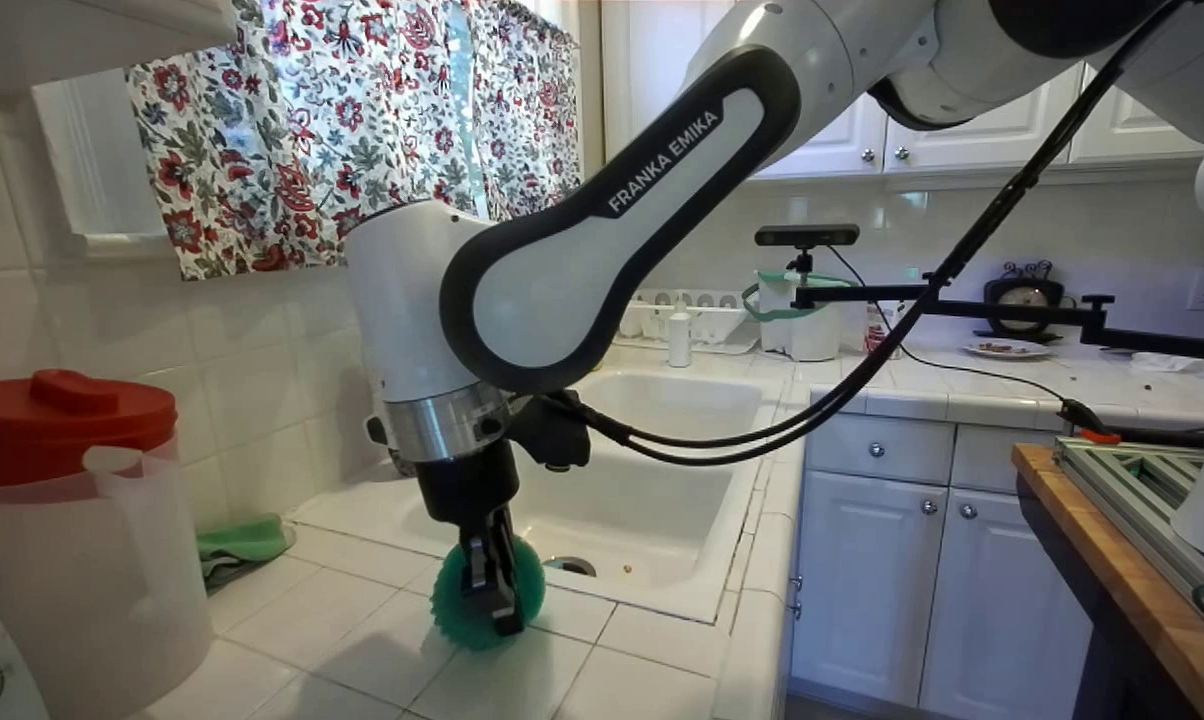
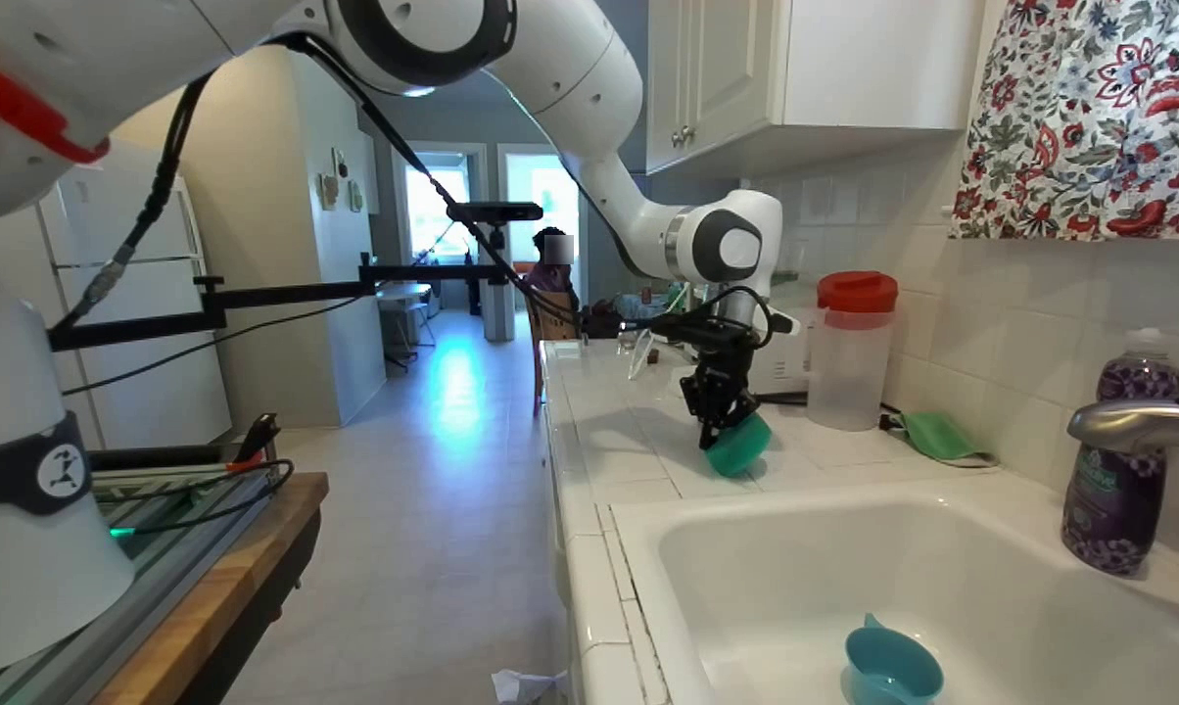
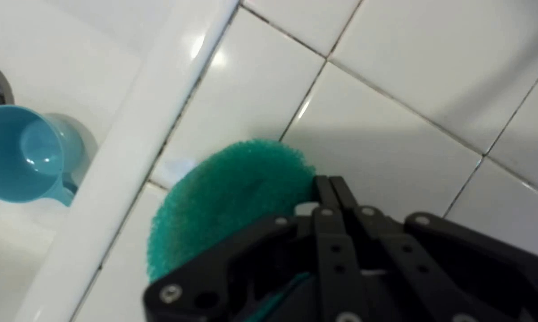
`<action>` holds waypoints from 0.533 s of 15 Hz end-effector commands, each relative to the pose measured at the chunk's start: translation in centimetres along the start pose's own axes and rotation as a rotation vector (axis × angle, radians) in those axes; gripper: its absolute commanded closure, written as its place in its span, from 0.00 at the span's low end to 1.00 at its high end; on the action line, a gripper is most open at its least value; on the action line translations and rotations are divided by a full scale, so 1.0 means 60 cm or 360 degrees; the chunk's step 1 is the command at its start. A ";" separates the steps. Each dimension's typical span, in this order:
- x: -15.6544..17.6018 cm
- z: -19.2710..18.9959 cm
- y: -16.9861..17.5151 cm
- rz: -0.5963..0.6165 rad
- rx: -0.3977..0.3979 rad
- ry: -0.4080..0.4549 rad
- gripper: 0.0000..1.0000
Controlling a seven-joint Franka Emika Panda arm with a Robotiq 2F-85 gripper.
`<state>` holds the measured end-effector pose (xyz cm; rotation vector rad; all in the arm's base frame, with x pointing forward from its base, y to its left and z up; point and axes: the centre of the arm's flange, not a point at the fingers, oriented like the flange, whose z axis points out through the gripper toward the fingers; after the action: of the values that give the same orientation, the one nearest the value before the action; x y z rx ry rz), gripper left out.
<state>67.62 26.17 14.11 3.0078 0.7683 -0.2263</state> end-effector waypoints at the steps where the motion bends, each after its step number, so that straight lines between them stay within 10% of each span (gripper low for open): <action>1: -0.074 0.005 -0.010 -0.0012 0.0015 0.0067 0.95; 8: -0.105 0.006 -0.012 -0.0027 0.0001 0.0122 0.95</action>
<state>63.95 25.05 13.79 3.0085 0.7995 -0.1424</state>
